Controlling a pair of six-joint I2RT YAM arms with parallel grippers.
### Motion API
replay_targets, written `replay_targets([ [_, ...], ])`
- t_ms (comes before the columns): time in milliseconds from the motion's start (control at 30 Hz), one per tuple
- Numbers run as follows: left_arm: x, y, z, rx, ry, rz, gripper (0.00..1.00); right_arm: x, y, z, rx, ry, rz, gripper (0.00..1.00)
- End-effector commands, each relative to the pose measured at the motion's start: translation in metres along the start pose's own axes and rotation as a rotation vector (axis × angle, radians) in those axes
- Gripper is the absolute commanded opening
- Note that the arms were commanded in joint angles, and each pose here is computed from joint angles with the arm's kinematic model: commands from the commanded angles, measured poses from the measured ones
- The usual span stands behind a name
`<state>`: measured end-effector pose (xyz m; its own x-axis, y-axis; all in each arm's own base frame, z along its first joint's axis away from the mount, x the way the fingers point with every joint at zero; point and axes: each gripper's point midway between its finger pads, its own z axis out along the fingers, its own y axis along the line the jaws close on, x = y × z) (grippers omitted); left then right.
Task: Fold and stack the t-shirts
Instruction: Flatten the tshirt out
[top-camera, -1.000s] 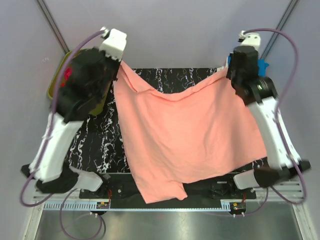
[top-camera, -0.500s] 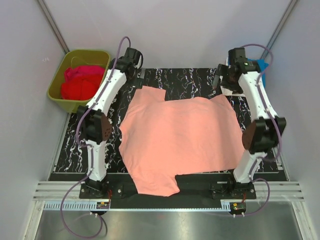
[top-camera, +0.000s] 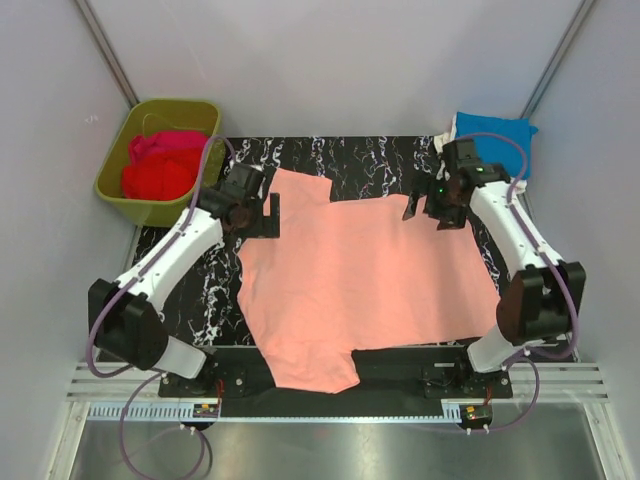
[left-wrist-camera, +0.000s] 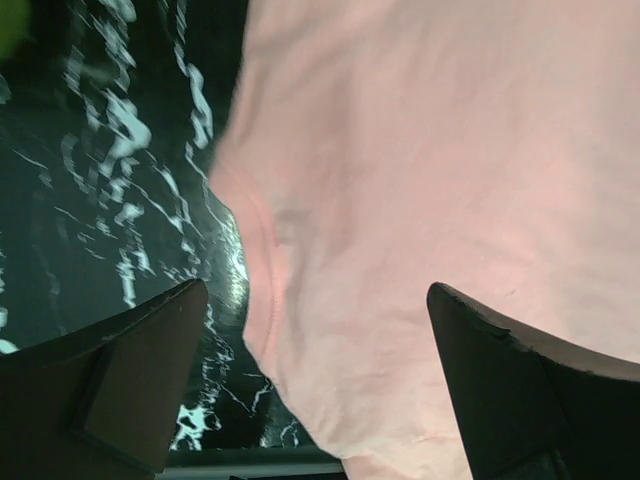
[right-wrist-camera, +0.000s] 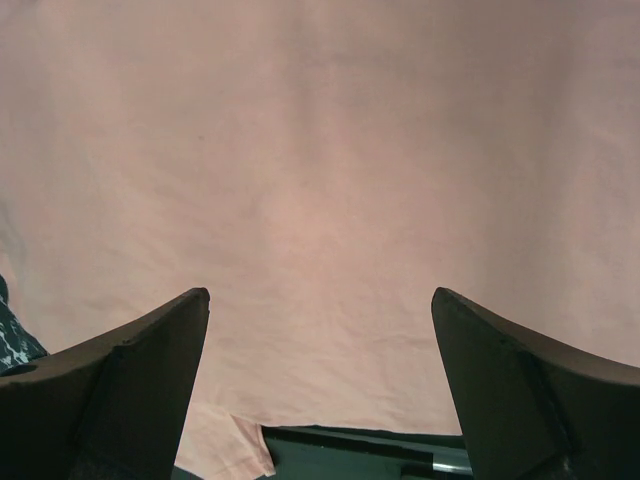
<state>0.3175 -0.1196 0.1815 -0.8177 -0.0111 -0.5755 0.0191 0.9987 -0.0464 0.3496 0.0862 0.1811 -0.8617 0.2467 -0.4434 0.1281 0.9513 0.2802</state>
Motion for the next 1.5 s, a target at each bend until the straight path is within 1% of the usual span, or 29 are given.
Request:
replay_targets([
  [0,0.009,-0.027,0.036,0.087,0.022,-0.077,0.99,-0.003,0.013,0.022,-0.044,0.031,-0.003,1.00],
  [67,0.010,-0.030,0.049,0.088,0.036,-0.080,0.99,-0.007,0.011,0.032,-0.022,0.052,0.013,1.00],
  [167,0.015,-0.039,0.085,0.081,0.095,-0.081,0.99,-0.013,0.015,0.055,-0.007,0.090,0.046,1.00],
  [233,0.018,-0.041,0.100,0.063,0.125,-0.081,0.99,-0.014,0.016,0.078,-0.001,0.118,0.050,1.00],
  [267,0.023,-0.039,0.117,0.032,0.153,-0.074,0.99,-0.008,0.012,0.097,0.015,0.159,0.054,1.00],
  [333,0.028,-0.036,0.131,0.005,0.192,-0.071,0.99,-0.009,0.011,0.112,0.026,0.182,0.048,1.00],
  [367,0.031,-0.031,0.145,-0.030,0.214,-0.066,0.99,-0.003,0.006,0.128,0.043,0.219,0.055,1.00],
  [433,0.033,-0.024,0.155,-0.067,0.239,-0.067,0.99,-0.007,0.007,0.141,0.041,0.226,0.053,1.00],
  [467,0.034,-0.015,0.166,-0.092,0.256,-0.080,0.99,-0.002,0.005,0.153,0.043,0.256,0.059,1.00],
  [533,0.033,-0.006,0.173,-0.111,0.272,-0.100,0.99,-0.010,0.009,0.161,0.031,0.250,0.059,1.00],
  [567,0.028,0.002,0.181,-0.127,0.274,-0.117,0.99,-0.007,0.008,0.172,0.032,0.270,0.063,1.00],
  [633,0.023,0.011,0.185,-0.150,0.289,-0.114,0.99,-0.019,0.014,0.178,0.021,0.259,0.063,1.00],
  [667,0.010,0.016,0.192,-0.165,0.275,-0.121,0.99,-0.014,0.013,0.192,0.022,0.290,0.072,1.00],
  [700,0.009,0.020,0.193,-0.176,0.290,-0.109,0.99,-0.025,0.019,0.192,0.007,0.273,0.069,1.00],
  [767,-0.010,0.029,0.204,-0.197,0.275,-0.110,0.99,-0.024,0.020,0.211,0.000,0.301,0.088,1.00],
  [800,-0.012,0.033,0.206,-0.205,0.286,-0.098,0.99,-0.038,0.027,0.211,-0.014,0.276,0.088,1.00],
  [833,-0.016,0.035,0.209,-0.208,0.290,-0.097,0.99,-0.042,0.029,0.215,-0.020,0.273,0.095,1.00],
  [867,-0.030,0.040,0.217,-0.207,0.274,-0.111,0.99,-0.037,0.027,0.228,-0.018,0.297,0.102,1.00],
  [900,-0.033,0.043,0.218,-0.209,0.283,-0.103,0.99,-0.052,0.035,0.225,-0.035,0.271,0.103,1.00],
  [967,-0.054,0.044,0.227,-0.192,0.250,-0.099,0.99,-0.052,0.035,0.238,-0.037,0.287,0.118,1.00],
  [1033,-0.064,0.048,0.228,-0.198,0.247,-0.076,0.99,-0.065,0.045,0.236,-0.064,0.261,0.123,1.00],
  [1067,-0.076,0.048,0.230,-0.195,0.227,-0.077,0.99,-0.063,0.046,0.241,-0.072,0.271,0.133,1.00],
  [1167,-0.086,0.049,0.225,-0.199,0.211,-0.062,0.99,-0.063,0.056,0.234,-0.118,0.282,0.157,1.00],
  [1200,-0.088,0.050,0.223,-0.201,0.202,-0.058,0.99,-0.050,0.054,0.240,-0.122,0.310,0.168,1.00],
  [1267,-0.095,0.054,0.215,-0.208,0.181,-0.058,0.99,-0.046,0.065,0.228,-0.172,0.311,0.177,0.99],
  [1300,-0.097,0.055,0.211,-0.211,0.179,-0.054,0.99,-0.036,0.064,0.233,-0.178,0.323,0.178,1.00],
  [1367,-0.110,0.058,0.195,-0.223,0.148,-0.057,0.99,-0.033,0.068,0.225,-0.186,0.326,0.162,1.00],
  [1433,-0.112,0.058,0.177,-0.227,0.142,-0.057,0.99,-0.033,0.068,0.216,-0.186,0.336,0.147,1.00],
  [1467,-0.124,0.055,0.151,-0.225,0.092,-0.055,0.99,-0.038,0.072,0.206,-0.190,0.318,0.135,1.00],
])
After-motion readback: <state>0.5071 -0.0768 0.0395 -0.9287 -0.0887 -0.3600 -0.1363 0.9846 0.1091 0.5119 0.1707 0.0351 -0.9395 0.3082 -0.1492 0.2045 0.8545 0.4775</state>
